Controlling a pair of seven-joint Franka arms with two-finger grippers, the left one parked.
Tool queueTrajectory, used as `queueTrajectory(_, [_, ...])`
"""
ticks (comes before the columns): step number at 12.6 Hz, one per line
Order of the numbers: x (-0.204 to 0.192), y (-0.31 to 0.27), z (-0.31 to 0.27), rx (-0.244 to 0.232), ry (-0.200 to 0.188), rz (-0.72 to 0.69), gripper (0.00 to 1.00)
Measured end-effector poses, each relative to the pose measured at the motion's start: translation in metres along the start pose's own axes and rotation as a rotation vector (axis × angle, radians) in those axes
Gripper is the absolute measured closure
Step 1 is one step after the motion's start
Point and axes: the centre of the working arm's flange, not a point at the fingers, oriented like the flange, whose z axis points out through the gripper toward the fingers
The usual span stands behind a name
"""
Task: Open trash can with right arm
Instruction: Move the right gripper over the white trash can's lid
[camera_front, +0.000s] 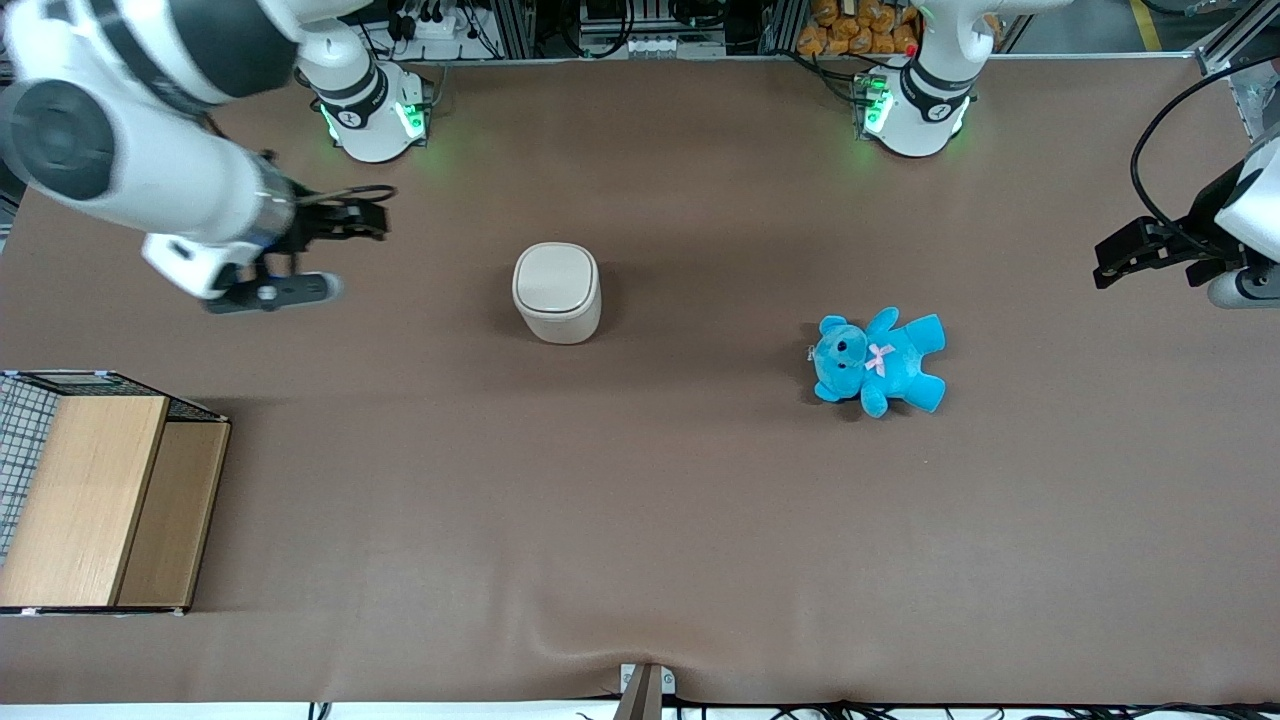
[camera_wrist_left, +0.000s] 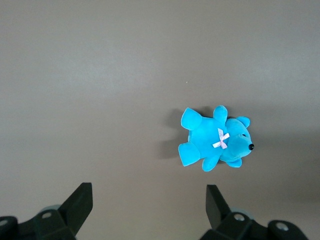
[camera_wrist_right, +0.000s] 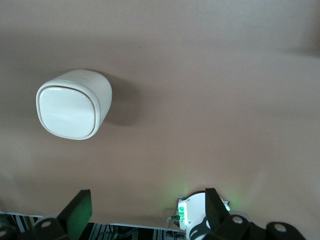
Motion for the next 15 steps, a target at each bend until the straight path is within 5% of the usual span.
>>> queueTrajectory(4, [0.010, -0.050, 0.035, -0.030, -0.052, 0.011, 0.00])
queueTrajectory(8, [0.026, -0.067, 0.060, -0.005, -0.089, 0.007, 0.06])
queueTrajectory(15, [0.044, -0.108, 0.118, -0.034, -0.127, 0.023, 0.91])
